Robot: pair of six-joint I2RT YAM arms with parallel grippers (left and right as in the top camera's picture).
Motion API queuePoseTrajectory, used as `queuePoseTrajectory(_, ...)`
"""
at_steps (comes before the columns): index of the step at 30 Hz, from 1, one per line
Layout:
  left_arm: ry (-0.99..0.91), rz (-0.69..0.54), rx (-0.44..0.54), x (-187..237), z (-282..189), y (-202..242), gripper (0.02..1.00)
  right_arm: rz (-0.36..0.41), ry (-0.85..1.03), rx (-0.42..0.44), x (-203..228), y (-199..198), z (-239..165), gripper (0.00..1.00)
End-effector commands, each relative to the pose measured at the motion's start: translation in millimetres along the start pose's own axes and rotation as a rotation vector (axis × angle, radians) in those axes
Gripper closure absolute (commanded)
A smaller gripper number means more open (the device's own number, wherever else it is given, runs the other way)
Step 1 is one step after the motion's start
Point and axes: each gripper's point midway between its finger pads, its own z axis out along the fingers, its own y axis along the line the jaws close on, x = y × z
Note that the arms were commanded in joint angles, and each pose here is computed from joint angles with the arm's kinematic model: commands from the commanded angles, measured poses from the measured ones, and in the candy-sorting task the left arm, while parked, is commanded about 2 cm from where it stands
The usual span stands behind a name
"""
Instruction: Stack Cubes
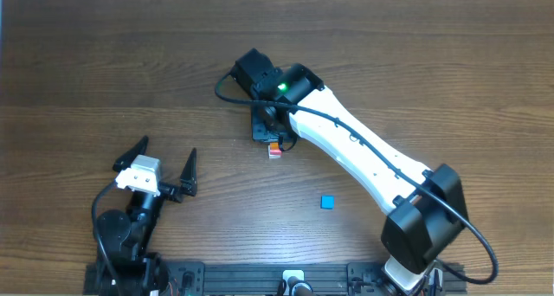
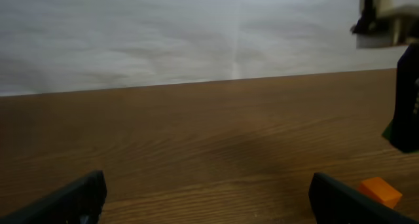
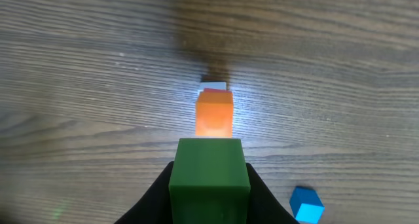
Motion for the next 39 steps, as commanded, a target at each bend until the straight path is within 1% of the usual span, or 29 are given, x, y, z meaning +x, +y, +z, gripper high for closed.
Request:
queuePoseTrajectory(1,-0.004,0.019,0.005,0.6,-0.1,-0.8,0.018,0.032,0.027,0.037,0.5,-0.3,13.1,0.989)
queuePoseTrajectory(10,-0.004,0.019,0.005,0.6,-0.1,-0.8,0.018,0.033,0.047,0.051,5.4,3.7,20.2,0.991)
queuePoseTrajectory(21,-0.004,0.019,0.005,0.6,-0.1,-0.8,0.018,0.039,0.086,0.084,8.1,2.3,39.6,0.989)
queuePoseTrajectory(29,-0.004,0.019,0.005,0.6,-0.1,-0.8,0.018,0.040,0.066,0.067,2.5,6.9,42.2,0.989)
queuePoseTrajectory(39,-0.004,0.019,0.005,0.6,-0.1,-0.8,0.020,0.044,0.067,0.070,1.7,5.3,43.5,0.989)
